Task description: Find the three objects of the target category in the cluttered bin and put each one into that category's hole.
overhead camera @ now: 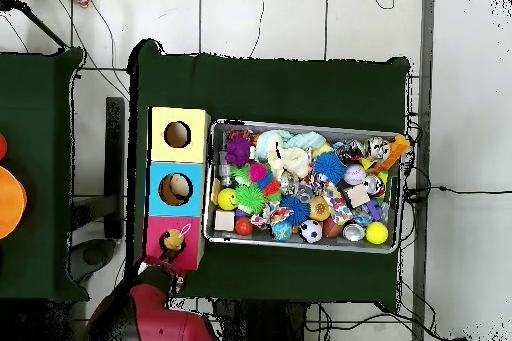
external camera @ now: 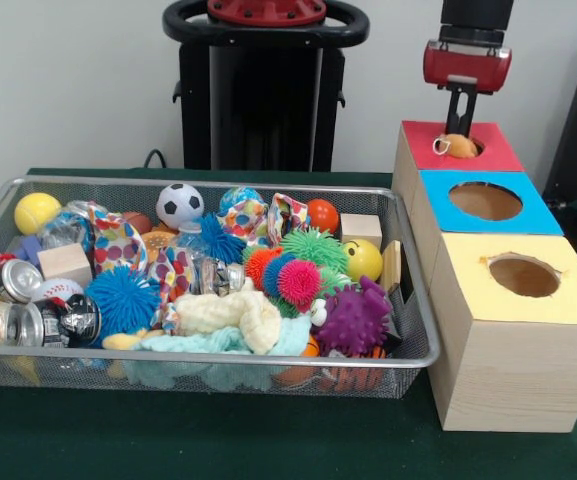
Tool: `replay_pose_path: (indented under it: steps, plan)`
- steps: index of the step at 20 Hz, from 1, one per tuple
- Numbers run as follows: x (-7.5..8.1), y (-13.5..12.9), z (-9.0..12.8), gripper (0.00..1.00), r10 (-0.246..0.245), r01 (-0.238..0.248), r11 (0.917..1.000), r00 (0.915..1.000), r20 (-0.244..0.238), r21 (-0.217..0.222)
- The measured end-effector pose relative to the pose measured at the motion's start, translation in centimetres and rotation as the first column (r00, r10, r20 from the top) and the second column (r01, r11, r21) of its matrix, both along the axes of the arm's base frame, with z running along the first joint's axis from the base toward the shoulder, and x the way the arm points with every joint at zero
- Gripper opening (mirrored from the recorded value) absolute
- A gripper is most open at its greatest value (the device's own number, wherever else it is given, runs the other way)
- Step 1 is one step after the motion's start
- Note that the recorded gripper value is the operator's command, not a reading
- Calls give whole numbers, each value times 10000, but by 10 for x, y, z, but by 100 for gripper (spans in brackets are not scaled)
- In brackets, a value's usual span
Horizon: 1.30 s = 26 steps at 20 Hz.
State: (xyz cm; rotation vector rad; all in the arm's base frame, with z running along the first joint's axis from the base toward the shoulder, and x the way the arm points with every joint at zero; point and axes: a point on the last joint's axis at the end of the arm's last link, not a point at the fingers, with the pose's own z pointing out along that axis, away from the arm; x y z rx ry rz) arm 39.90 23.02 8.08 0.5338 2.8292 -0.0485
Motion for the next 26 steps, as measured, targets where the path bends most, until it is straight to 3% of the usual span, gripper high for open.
replay_pose_path:
  steps: [12,20,26]
  plan:
    - [16,-4,-45,0,-95,96,9999,9999,120,-63]
    - [17,-3,-45,0,-84,85,9999,9999,126,-55]
    - [13,8,-28,0,19,-18,10000,9999,-137,75]
